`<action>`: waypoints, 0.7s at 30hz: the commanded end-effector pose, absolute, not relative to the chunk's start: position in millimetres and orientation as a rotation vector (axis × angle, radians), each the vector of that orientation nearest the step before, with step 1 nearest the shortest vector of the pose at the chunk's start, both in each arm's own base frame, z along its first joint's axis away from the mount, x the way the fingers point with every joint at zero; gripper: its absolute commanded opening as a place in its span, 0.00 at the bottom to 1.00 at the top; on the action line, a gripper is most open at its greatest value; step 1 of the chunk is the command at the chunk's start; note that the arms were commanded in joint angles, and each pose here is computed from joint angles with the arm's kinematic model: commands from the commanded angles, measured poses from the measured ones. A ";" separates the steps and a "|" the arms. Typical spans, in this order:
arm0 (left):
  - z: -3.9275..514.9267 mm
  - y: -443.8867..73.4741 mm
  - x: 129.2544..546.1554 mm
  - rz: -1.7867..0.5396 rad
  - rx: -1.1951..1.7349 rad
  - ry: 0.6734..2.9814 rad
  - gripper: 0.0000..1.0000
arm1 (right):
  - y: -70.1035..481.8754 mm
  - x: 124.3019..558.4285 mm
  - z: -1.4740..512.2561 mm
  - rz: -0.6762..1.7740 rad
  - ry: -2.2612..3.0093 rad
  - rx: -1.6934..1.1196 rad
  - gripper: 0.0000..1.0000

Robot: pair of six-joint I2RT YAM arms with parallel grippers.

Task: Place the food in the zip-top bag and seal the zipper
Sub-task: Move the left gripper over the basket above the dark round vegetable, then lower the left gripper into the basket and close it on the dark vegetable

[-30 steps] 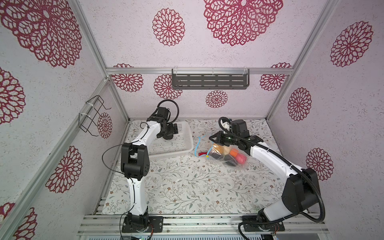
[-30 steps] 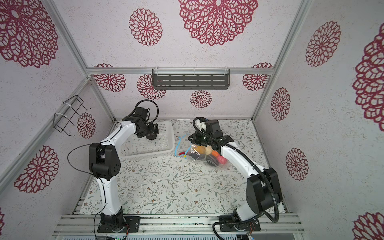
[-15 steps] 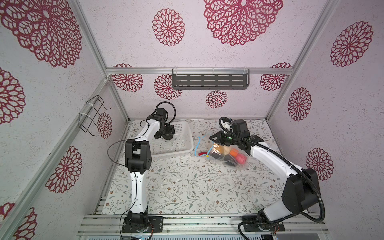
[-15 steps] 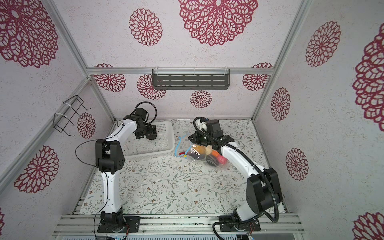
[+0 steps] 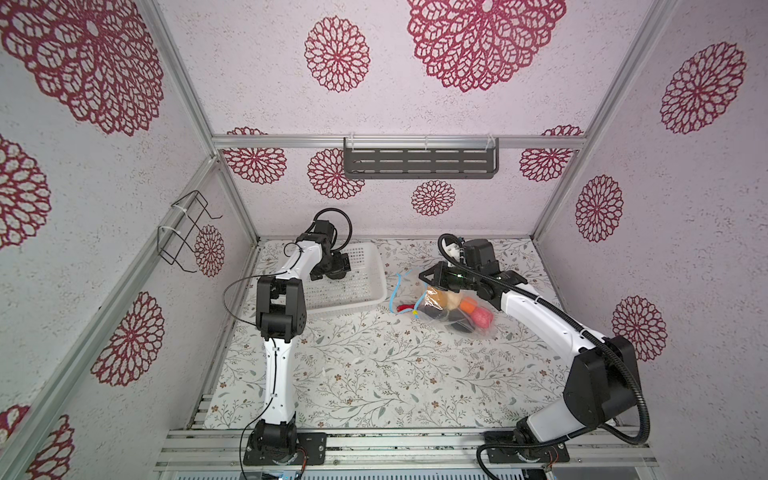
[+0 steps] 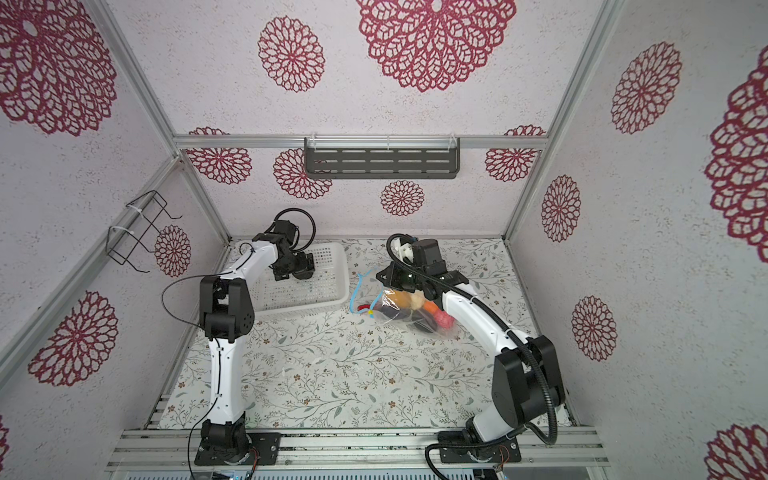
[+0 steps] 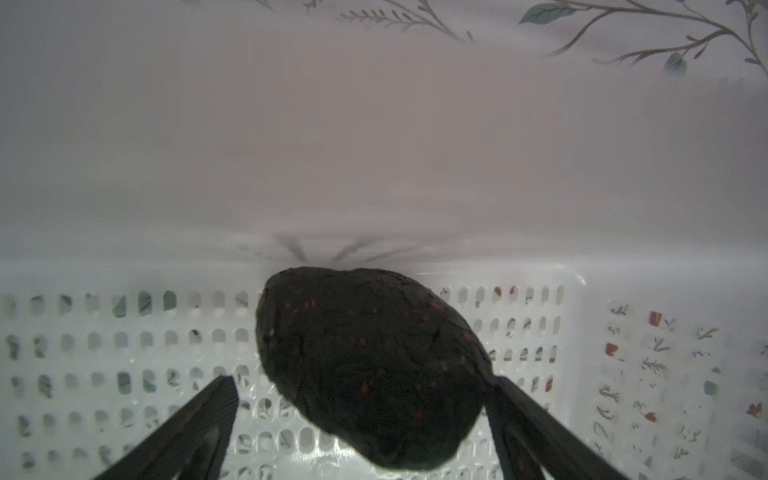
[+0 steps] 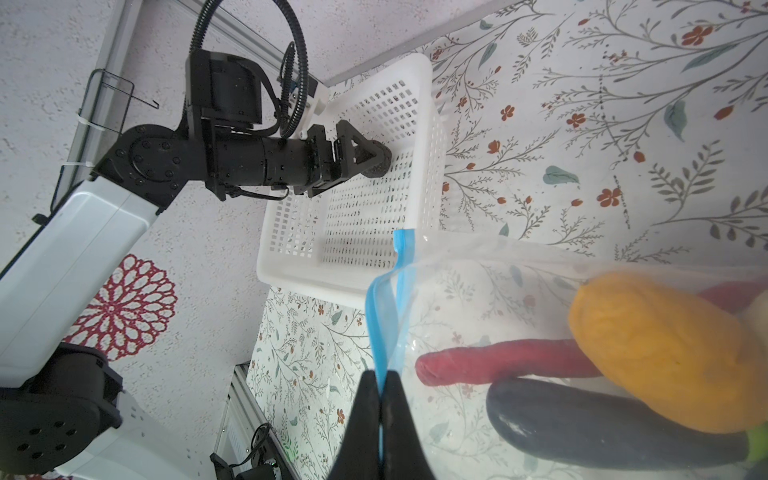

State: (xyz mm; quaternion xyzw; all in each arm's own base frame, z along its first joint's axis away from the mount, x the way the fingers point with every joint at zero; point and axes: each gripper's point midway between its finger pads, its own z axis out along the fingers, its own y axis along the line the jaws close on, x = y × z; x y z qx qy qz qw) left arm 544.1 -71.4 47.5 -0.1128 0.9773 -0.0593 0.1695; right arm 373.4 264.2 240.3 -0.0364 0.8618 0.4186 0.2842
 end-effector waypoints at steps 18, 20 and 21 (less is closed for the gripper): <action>39.3 -63.1 569.6 -0.157 -0.274 2.755 0.99 | 259.0 375.5 253.6 1.109 2.278 -0.092 0.00; 39.6 -63.8 569.4 -0.162 -0.273 2.756 0.99 | 259.1 375.3 253.4 1.108 2.278 -0.092 0.00; 39.2 -63.7 568.7 -0.162 -0.274 2.759 0.99 | 259.2 375.3 253.6 1.109 2.277 -0.093 0.00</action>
